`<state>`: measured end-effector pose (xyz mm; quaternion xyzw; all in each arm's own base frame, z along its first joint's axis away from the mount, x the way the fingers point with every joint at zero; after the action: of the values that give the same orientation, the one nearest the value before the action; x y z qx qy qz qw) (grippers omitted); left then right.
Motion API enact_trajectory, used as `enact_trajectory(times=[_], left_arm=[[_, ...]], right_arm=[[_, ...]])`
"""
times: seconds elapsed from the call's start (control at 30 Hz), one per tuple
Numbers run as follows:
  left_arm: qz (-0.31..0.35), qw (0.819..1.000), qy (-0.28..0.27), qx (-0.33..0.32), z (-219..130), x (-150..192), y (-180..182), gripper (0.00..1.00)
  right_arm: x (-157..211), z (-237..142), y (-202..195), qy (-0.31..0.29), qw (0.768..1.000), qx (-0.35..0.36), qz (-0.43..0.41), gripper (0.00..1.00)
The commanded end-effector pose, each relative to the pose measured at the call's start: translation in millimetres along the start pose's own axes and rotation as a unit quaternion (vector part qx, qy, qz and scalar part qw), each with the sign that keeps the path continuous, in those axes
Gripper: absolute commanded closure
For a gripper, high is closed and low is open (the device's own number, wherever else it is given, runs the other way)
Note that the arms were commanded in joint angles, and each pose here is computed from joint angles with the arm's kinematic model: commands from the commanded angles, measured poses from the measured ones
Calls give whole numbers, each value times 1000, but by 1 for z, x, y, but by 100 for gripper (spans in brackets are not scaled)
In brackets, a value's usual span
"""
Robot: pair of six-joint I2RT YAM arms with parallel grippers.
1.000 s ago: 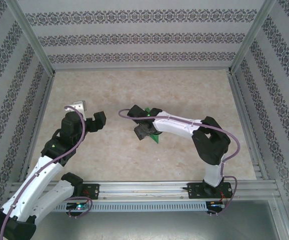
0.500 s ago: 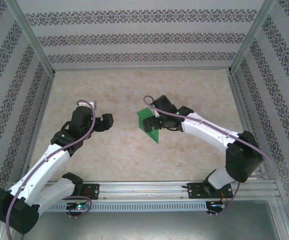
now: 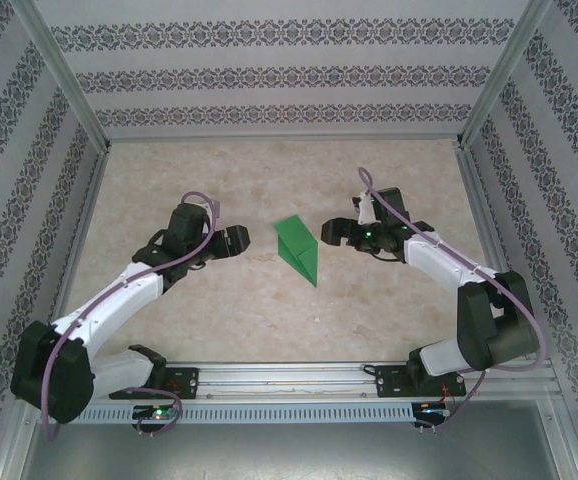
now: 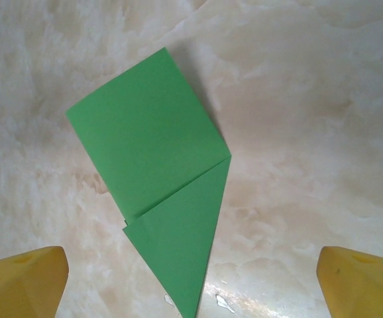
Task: Fold a paper plane with a square sheet of paper (fold left side to right side)
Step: Pick up the paper from the center of the table.
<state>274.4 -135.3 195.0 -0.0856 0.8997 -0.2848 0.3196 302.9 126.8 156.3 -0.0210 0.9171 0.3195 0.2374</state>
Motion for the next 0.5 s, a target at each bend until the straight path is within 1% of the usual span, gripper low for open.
enact_trajectory(times=[0.0, 0.23, 0.33, 0.47], left_arm=[[-21, 998, 4, 61, 15, 3, -19, 23], [-57, 992, 43, 106, 62, 24, -36, 29], [-78, 988, 47, 121, 83, 28, -39, 33], [-103, 986, 37, 127, 108, 27, -38, 37]], right_arm=[[-4, 0, -3, -15, 998, -65, 22, 4], [3, 10, -22, -7, 996, -77, 50, 9], [5, 12, -24, -4, 996, -78, 52, 11], [8, 13, -26, -2, 996, -77, 53, 12]])
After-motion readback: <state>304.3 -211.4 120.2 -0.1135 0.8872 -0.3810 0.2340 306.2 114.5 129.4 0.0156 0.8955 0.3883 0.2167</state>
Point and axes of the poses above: each hand's point on the last joint's axis, 136 mm out from that joint toward the fingers, its own z axis out along the fingers, its own y axis along the line the jaws close on, x = y × z, the point moved 7 cm from there along -z, back along the fingers, and after that the axes turned 4 degrees about -z, right-handed, at the moved point
